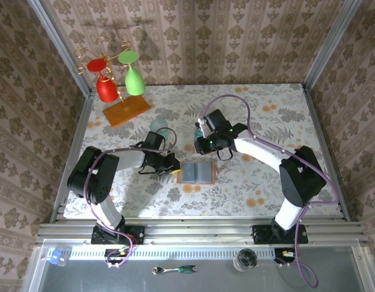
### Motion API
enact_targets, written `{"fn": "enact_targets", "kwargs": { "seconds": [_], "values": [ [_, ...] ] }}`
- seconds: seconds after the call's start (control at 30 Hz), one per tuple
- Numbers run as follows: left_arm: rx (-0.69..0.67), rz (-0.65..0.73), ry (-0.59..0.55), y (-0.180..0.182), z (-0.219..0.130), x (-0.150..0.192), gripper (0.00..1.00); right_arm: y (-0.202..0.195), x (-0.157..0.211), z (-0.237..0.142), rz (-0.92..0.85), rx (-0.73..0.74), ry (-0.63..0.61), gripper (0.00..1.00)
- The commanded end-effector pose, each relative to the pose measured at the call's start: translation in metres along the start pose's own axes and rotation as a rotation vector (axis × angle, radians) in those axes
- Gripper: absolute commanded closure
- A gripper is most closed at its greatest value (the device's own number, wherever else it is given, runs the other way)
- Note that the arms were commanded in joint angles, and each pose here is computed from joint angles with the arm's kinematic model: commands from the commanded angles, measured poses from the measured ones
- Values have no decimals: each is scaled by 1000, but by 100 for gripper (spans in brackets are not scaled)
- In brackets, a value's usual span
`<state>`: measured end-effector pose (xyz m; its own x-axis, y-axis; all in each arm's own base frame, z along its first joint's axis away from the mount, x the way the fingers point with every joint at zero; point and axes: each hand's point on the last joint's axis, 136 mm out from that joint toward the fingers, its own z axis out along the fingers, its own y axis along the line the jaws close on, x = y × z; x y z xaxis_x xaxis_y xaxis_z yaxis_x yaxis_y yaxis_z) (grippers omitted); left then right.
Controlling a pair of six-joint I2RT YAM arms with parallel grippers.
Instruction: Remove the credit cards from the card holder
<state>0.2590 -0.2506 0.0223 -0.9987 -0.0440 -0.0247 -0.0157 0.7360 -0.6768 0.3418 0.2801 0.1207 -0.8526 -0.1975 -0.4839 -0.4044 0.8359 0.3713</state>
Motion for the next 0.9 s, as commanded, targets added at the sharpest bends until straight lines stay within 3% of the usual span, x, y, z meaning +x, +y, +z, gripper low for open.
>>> {"fn": "enact_targets", "kwargs": {
  "seconds": [0.0,0.27,0.63,0.87],
  "values": [
    [-10,-22,12,3,-1,9,91,11,1,-6,143,-39,-22,87],
    [5,-2,-35,-9,-14,0,91,19,35,5,315,-99,88,88],
    [13,-23,3,-2,-6,11,95,33,63,33,452,-173,174,71],
    [-21,-27,37,8,0,16,97,36,66,50,475,-175,217,73]
  ]
}}
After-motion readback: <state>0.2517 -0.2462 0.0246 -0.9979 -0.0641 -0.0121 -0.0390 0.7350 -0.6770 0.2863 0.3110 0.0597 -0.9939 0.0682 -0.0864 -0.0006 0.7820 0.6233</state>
